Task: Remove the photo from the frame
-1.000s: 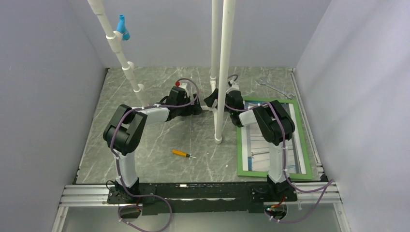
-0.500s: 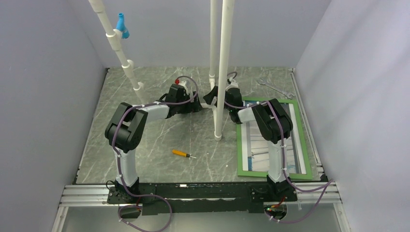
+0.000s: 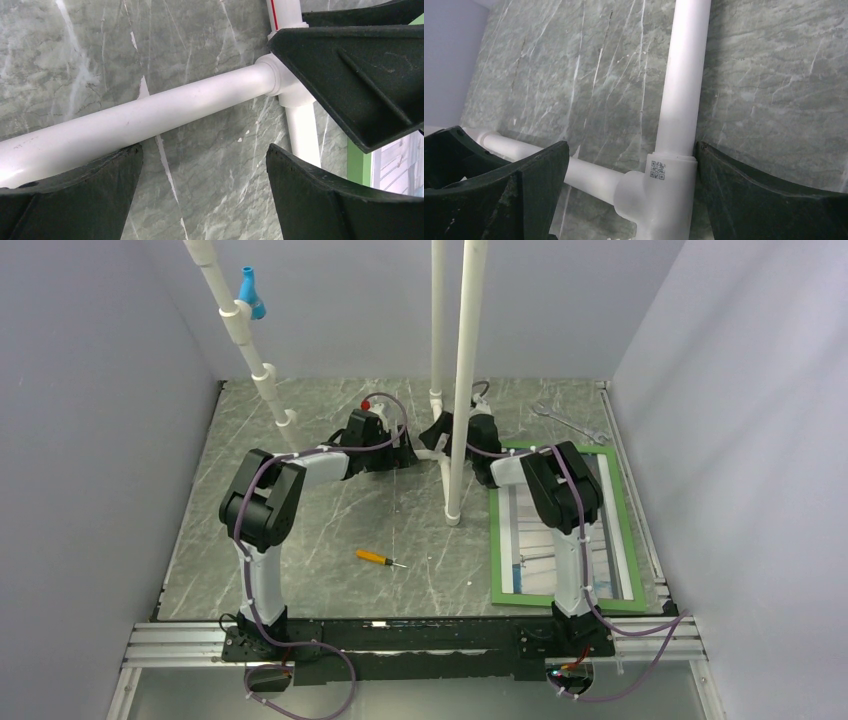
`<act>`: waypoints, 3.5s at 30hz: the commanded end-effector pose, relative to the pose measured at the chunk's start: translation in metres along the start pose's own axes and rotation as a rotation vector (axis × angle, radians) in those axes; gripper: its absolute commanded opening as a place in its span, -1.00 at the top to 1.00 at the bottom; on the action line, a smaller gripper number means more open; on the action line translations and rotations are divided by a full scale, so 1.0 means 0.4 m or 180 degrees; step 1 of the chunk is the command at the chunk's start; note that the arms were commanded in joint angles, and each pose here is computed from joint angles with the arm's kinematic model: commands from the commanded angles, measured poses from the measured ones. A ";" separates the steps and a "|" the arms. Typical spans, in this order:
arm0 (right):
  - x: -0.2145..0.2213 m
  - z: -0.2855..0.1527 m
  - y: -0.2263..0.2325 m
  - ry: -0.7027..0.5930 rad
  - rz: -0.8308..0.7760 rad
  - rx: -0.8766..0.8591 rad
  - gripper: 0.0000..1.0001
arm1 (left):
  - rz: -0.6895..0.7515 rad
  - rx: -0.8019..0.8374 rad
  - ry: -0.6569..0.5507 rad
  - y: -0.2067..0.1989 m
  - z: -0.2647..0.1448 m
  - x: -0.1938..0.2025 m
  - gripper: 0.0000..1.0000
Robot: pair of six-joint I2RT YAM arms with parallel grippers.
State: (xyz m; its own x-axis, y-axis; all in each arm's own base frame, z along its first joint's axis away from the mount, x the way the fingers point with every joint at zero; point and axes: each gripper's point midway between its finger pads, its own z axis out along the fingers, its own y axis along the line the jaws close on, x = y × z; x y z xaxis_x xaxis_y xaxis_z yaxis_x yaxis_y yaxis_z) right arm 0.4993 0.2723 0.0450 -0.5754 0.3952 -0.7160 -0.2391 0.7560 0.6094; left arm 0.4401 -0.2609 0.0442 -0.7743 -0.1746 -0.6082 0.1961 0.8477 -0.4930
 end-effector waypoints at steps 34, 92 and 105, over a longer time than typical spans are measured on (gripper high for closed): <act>0.255 -0.744 -0.023 0.0771 0.0181 0.1031 -1.00 | 0.0404 0.0940 0.0073 -0.234 -0.283 0.206 -0.99; 0.157 -0.374 -0.078 -0.0039 0.0245 0.0935 -0.93 | 0.0215 0.0860 -0.0573 -0.173 -0.621 0.214 -0.99; 0.108 -0.333 -0.120 -0.0092 0.0361 0.1010 -0.93 | 0.0253 0.0837 -0.0571 -0.172 -0.627 0.211 -0.99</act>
State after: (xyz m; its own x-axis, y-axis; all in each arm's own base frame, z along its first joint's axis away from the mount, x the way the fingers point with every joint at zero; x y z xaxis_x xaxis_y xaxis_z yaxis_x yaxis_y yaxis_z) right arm 0.3718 0.1987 0.0447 -0.5564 0.5021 -0.6621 0.0295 0.8083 0.5881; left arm 0.2067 -0.2080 0.1641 -0.6737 -0.2054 -0.7099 0.3879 0.7193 -0.5763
